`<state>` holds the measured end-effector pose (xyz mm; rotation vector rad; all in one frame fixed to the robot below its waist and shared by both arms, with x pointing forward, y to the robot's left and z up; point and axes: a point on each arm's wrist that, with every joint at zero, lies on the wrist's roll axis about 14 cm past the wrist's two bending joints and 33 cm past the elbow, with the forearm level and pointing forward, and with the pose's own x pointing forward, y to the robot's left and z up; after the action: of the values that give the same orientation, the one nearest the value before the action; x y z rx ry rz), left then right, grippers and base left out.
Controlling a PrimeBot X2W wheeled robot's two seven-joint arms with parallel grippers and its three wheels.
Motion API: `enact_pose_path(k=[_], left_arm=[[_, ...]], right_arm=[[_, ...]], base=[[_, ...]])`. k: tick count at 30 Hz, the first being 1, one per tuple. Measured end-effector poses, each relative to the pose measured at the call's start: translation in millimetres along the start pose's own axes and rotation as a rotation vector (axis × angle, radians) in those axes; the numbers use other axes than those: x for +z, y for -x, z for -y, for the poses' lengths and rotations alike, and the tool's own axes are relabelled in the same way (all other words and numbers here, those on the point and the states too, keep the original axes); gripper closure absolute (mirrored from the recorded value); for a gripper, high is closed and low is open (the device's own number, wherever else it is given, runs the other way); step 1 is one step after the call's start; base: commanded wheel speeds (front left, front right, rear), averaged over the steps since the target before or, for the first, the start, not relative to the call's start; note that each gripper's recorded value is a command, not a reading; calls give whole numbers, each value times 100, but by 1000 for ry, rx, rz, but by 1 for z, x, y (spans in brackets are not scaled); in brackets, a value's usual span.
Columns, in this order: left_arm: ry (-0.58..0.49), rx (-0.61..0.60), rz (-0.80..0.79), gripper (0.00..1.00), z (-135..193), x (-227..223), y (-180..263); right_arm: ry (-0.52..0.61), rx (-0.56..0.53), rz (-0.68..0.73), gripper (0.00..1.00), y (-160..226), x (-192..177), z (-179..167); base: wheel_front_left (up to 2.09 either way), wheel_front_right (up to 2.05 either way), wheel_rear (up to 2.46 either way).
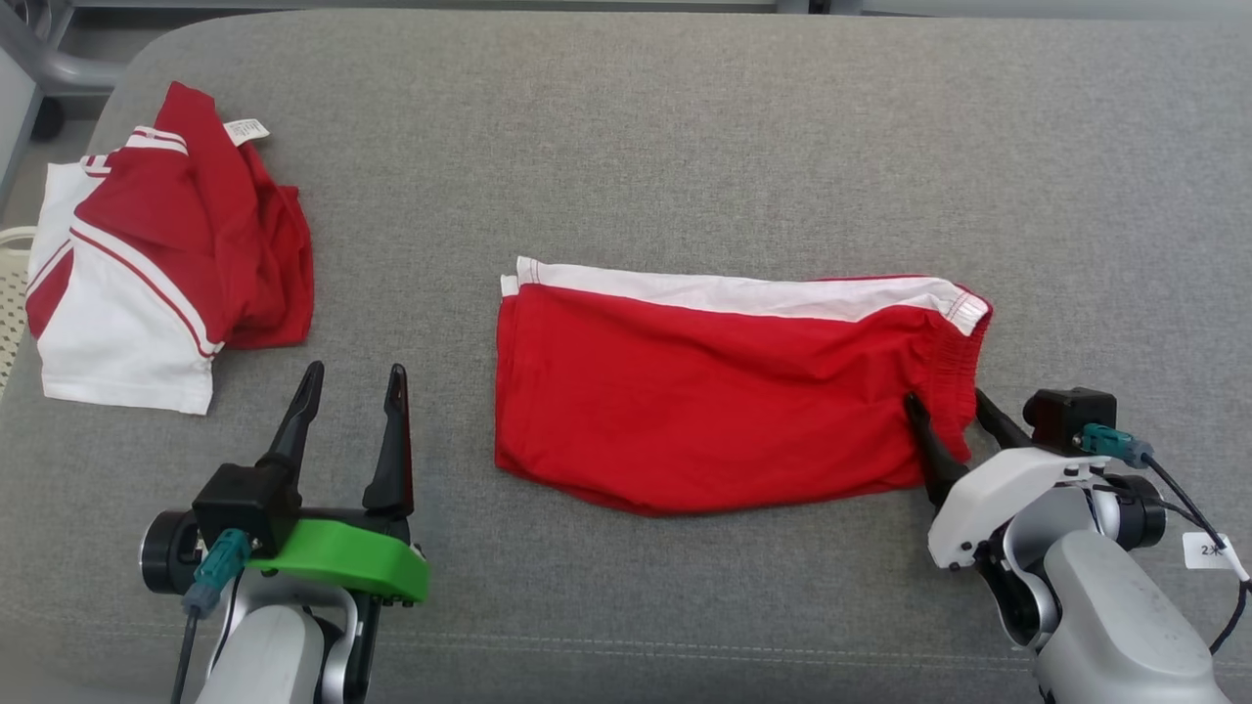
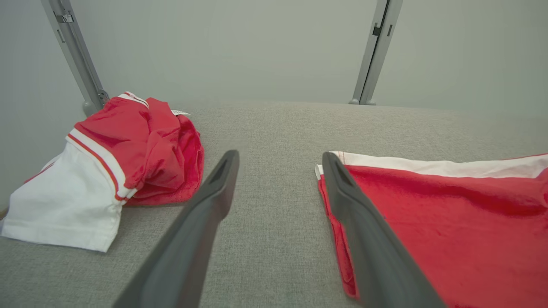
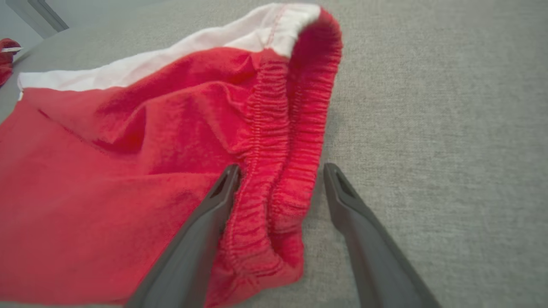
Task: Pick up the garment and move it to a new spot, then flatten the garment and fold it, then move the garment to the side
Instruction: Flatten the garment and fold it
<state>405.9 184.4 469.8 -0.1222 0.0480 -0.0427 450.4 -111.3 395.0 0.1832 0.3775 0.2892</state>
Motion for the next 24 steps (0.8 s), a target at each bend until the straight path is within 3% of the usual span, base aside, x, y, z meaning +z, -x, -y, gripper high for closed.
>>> enact_pose_path(k=[7, 8, 9, 15, 24], left_arm=[[7, -1, -17, 0, 1, -7, -4], [7, -1, -18, 0, 1, -8, -4], [4, -3, -17, 0, 2, -8, -5], [8, -14, -14, 0, 6, -8, -8], [18, -23, -3, 0, 11, -6, -13]], right_arm=[[-43, 15, -52, 0, -9, -12, -4], [-52, 21, -59, 7, -10, -13, -6], [-61, 25, -58, 100, -10, -12, -8], [-106, 18, -38, 100, -8, -9, -3], [-125, -136, 17, 100, 16, 1, 60]], base=[[0, 0, 0], [0, 0, 0], [0, 0, 0], [0, 0, 0], [0, 0, 0]])
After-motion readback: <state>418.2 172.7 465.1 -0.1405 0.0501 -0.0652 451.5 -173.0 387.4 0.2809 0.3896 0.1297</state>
